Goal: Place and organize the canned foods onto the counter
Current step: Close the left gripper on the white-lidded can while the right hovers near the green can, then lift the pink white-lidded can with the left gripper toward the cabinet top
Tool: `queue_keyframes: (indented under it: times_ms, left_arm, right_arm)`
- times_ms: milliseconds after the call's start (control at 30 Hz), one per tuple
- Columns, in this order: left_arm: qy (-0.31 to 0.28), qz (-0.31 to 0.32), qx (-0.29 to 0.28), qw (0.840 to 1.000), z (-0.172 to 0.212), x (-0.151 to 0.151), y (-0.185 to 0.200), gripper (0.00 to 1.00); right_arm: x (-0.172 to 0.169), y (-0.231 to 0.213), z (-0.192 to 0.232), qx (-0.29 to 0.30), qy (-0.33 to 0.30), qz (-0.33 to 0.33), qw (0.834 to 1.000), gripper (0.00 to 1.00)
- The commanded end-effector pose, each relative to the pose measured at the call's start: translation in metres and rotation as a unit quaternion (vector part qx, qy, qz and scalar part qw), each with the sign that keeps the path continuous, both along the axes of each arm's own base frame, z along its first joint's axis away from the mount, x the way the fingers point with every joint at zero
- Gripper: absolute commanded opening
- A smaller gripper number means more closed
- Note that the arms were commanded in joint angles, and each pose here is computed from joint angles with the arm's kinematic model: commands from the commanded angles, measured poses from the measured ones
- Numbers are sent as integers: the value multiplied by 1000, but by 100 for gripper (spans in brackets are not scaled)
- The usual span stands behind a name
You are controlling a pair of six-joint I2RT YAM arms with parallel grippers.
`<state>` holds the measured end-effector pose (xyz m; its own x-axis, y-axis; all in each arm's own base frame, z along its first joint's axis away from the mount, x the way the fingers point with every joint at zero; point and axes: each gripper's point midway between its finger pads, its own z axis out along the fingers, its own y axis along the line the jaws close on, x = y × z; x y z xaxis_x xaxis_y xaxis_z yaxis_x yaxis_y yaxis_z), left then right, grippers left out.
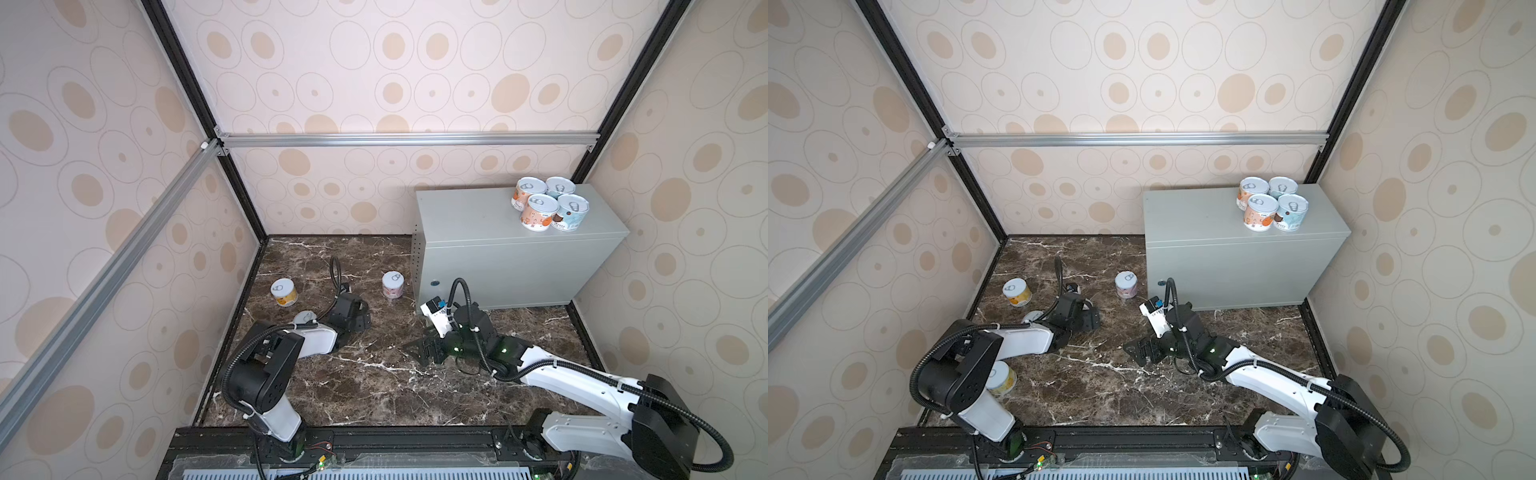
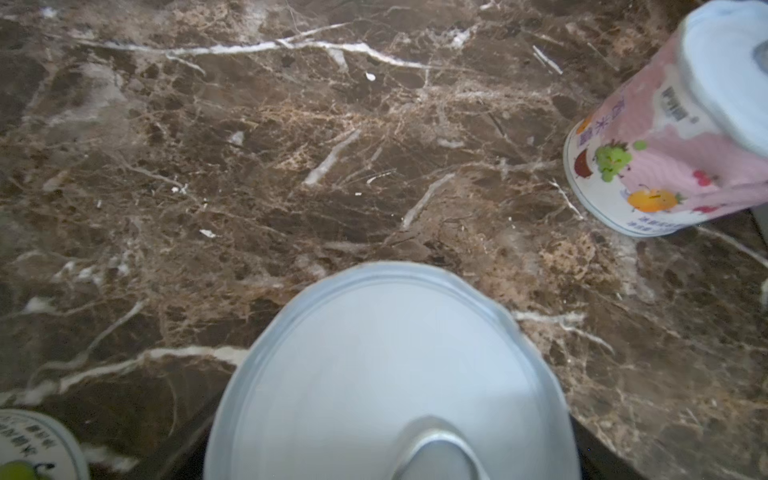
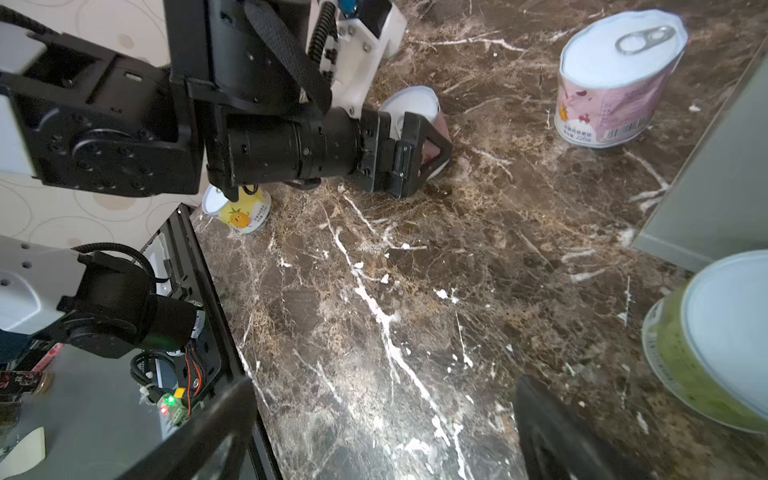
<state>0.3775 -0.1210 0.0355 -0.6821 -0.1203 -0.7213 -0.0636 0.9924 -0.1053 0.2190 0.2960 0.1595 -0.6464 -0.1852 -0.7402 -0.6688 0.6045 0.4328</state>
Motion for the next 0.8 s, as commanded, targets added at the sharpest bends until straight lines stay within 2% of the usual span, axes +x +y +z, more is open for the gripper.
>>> queue_keyframes:
  times_ms: [0, 200, 533, 767]
  left_arm:
    - [-20, 11, -3, 1000, 6, 9, 0, 92]
    - [-22, 9, -5, 1000, 6, 11, -2, 87]
    - [-33, 3, -14, 999, 17, 11, -5, 68]
    - [-57, 2, -26, 998, 42, 9, -7, 67]
  right_arm:
    - [-1, 0, -4, 3, 2, -6, 1000, 98]
    - [-2, -4, -10, -9, 5, -9, 1000, 98]
    - [-3, -6, -14, -13, 10, -13, 1000, 99]
    - [-4, -10, -13, -18, 9, -17, 1000, 98]
